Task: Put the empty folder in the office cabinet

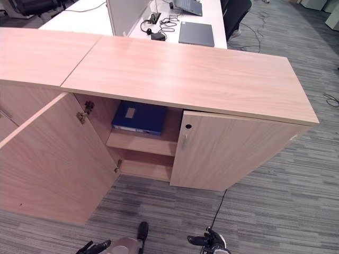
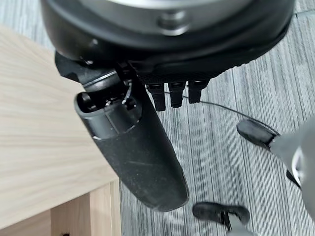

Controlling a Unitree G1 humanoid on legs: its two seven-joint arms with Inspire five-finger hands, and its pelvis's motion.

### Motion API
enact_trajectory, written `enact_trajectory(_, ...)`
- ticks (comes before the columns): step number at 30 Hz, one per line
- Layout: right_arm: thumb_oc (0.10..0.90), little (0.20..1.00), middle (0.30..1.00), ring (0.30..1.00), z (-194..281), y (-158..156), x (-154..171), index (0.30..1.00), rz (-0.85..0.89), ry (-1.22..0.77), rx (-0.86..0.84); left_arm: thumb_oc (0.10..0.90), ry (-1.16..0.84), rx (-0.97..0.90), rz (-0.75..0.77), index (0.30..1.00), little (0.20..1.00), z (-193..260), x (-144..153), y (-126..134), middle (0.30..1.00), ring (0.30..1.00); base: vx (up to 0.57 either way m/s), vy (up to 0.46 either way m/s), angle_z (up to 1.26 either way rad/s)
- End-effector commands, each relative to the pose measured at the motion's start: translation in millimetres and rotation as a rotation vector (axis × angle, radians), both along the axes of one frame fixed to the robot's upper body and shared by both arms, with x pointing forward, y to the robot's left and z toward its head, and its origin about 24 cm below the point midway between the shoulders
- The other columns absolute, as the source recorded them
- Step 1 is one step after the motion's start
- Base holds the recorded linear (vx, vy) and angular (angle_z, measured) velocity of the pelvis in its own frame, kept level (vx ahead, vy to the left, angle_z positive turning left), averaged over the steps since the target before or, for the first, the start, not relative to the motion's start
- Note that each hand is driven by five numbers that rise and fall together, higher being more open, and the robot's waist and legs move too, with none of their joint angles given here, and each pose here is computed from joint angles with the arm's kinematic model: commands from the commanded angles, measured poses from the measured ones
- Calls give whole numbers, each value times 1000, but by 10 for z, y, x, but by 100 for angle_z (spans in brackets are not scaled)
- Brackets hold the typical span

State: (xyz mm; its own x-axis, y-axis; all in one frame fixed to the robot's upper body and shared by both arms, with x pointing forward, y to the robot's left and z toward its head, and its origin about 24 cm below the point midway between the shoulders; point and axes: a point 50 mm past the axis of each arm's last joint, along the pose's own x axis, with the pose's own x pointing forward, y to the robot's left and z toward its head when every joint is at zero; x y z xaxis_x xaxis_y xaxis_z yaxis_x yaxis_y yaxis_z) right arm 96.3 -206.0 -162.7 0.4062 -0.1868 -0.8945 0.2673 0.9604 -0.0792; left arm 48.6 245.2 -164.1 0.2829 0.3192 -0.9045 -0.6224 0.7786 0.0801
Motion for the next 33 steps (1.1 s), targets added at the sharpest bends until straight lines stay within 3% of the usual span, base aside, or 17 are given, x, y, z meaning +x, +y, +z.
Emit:
enact_trajectory(1, 800, 900, 900, 900, -10, -40, -22, 900, -65, -3, -3, 800, 69, 73, 41, 900, 900, 36, -126, 231, 900, 900, 85, 102, 2)
enact_trajectory(9, 800, 900, 900, 900, -107, -41, -441, 900, -187, 139, 29, 800, 118, -9, 179, 900, 900, -16, -346, 142, 900, 900, 53, 31, 9)
enact_trajectory(17, 800, 900, 900, 900, -137, 78, -543, 900, -311, 144, 85, 800, 187, 13, 359, 900, 900, 23, -686, 261, 900, 900, 30, -10, 16)
enact_trajectory(29, 800, 900, 900, 900, -111, -82, -585, 900, -396, 125, 58, 800, 133, 32, 398, 900, 900, 38, -465, 323, 900, 900, 86, 189, 32)
enact_trajectory(33, 800, 900, 900, 900, -105, -29, -511, 900, -349, 88, 62, 800, 74, 59, 289, 900, 900, 54, -220, 342, 900, 900, 22, 1, 111)
